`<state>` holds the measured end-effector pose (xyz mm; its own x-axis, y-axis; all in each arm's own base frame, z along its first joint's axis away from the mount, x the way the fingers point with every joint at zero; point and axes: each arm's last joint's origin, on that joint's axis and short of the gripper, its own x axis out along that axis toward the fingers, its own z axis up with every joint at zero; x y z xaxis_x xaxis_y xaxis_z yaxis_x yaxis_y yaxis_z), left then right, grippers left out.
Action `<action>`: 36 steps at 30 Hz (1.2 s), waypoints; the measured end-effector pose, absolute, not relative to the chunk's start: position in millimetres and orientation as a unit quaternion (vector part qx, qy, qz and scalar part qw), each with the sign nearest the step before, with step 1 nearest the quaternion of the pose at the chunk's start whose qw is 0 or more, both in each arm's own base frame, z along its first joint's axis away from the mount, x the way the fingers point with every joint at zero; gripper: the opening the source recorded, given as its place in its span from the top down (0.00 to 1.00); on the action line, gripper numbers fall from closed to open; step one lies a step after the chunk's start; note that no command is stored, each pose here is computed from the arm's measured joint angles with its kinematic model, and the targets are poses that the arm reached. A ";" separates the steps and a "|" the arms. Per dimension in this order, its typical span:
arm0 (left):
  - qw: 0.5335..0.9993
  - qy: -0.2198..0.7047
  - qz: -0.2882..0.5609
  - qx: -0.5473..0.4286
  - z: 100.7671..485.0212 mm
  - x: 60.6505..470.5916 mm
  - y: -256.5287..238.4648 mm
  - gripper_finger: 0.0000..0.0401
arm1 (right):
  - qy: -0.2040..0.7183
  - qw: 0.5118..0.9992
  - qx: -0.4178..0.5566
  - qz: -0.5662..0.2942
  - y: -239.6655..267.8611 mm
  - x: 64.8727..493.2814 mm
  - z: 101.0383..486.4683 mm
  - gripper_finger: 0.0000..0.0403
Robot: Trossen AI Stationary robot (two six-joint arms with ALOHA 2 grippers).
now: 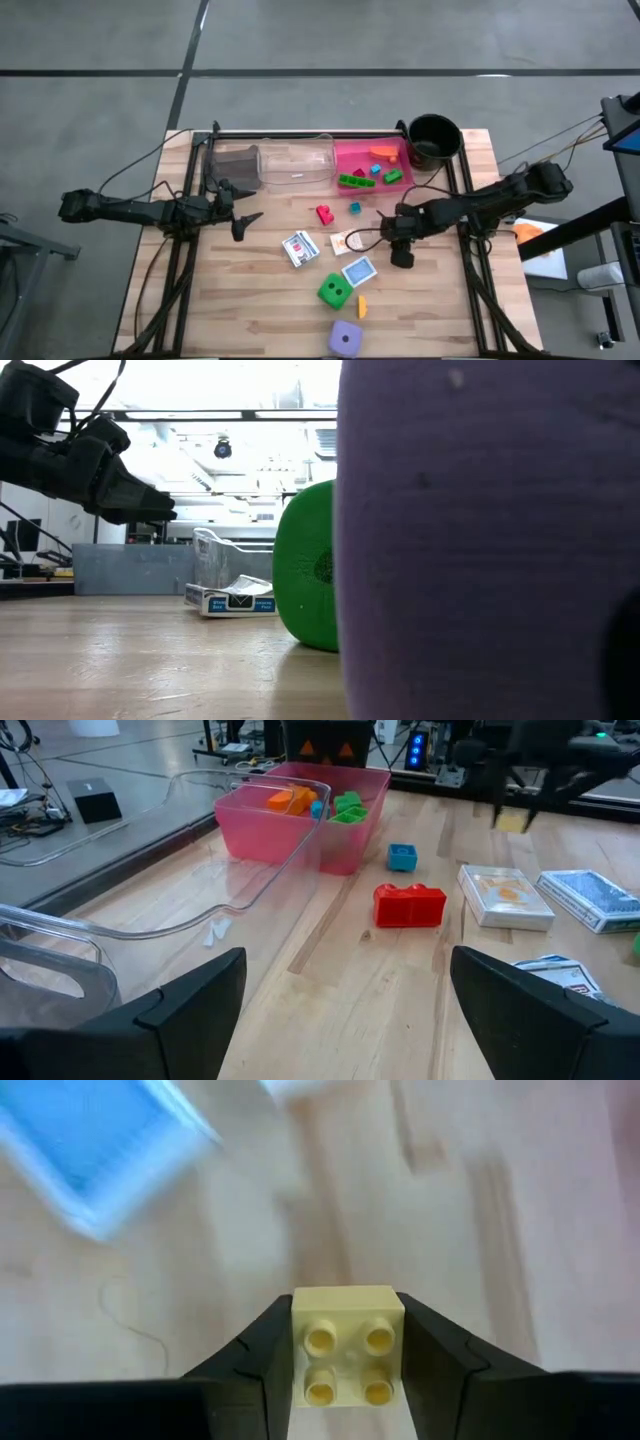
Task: Pick & Place Toys
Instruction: Put the yellow game piece into the pink bin
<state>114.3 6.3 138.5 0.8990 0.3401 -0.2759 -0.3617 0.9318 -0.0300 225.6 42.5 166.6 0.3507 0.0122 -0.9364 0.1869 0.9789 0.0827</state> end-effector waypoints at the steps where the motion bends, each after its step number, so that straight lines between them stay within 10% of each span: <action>1: 0.973 0.134 0.181 -0.040 138.5 114.3 6.4 0.13 | 0.546 0.832 0.086 -0.042 46.1 228.2 170.3 0.67; 13: 0.974 0.134 0.181 -0.042 138.5 114.3 6.3 0.13 | 0.158 0.983 0.009 0.094 71.5 250.9 172.2 0.67; 36: 0.974 0.134 0.181 -0.041 138.5 114.3 6.4 0.13 | 0.228 0.943 0.058 -0.236 -109.6 231.5 158.3 0.67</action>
